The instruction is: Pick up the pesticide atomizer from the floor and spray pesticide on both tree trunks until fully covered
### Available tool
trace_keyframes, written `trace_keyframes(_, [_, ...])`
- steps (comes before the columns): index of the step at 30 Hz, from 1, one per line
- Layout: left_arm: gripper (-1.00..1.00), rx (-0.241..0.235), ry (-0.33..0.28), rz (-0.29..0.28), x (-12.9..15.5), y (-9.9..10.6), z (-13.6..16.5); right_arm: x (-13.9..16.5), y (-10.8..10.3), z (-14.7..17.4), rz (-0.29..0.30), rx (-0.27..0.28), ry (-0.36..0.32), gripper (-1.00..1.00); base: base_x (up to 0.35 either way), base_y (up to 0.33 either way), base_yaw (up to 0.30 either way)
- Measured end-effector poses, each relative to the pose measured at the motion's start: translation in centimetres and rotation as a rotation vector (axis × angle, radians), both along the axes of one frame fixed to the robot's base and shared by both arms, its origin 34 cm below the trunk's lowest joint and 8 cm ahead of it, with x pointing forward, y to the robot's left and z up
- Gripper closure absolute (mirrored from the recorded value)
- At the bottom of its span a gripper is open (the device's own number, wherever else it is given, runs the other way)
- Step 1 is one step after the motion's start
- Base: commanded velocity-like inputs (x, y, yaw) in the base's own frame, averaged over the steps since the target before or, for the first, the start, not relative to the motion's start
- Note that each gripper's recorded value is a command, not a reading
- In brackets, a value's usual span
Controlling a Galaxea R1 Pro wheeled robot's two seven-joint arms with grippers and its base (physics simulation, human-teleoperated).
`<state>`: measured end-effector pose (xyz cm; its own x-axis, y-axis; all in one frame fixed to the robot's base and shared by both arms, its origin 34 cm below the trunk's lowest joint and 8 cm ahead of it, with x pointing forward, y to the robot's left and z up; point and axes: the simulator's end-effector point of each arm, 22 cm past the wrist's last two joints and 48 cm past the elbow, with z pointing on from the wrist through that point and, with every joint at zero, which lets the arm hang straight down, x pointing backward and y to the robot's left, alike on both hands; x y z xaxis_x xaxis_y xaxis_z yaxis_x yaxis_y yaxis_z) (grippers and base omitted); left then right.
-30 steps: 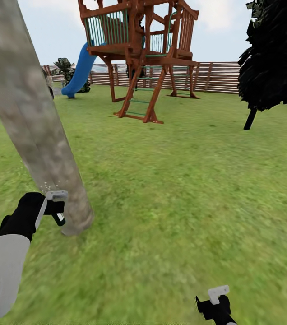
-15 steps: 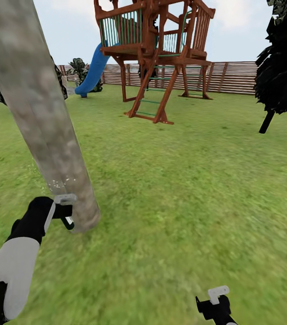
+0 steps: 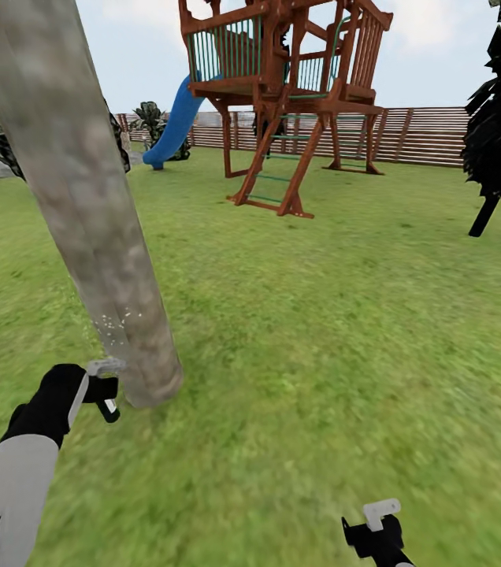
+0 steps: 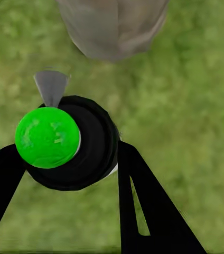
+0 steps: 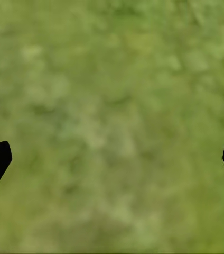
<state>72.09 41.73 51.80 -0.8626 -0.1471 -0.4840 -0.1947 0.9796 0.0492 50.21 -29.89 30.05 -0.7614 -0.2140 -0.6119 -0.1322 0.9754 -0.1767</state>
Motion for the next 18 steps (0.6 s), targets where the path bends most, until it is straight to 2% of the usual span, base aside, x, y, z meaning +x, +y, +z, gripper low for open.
trace_keyframes(1, [1.00,0.001,-0.024,-0.002,0.3,0.0,0.0,0.0,-0.1,0.0,0.000,-0.001,0.000,-1.00,0.274,0.000,0.000])
trace_keyframes(2, [1.00,0.001,-0.072,-0.013,1.2,-0.6,0.3,0.0,-0.1,0.0,0.000,-0.001,0.000,-1.00,0.310,0.000,0.000])
trace_keyframes(3, [1.00,0.005,-0.077,-0.015,1.3,-0.6,0.4,0.0,-0.1,0.0,0.000,-0.001,0.000,-1.00,0.322,0.000,0.000])
trace_keyframes(6, [1.00,0.011,-0.062,-0.017,0.5,-0.5,-0.4,0.0,-0.1,0.0,0.000,-0.001,0.000,-1.00,0.268,-0.113,0.000])
trace_keyframes(10, [1.00,0.009,-0.025,-0.015,-1.5,-0.5,-2.4,0.0,0.0,0.0,0.000,-0.001,0.000,-1.00,-0.007,-0.255,0.000])
trace_keyframes(14, [1.00,-0.006,0.002,0.035,-3.9,1.1,-4.2,0.0,0.0,0.0,0.001,0.000,0.000,-1.00,-0.059,-0.250,0.012])
trace_keyframes(18, [1.00,0.006,-0.001,0.040,-4.2,1.7,-4.3,0.0,0.1,0.0,0.001,0.001,0.000,-1.00,0.225,-0.181,0.227])
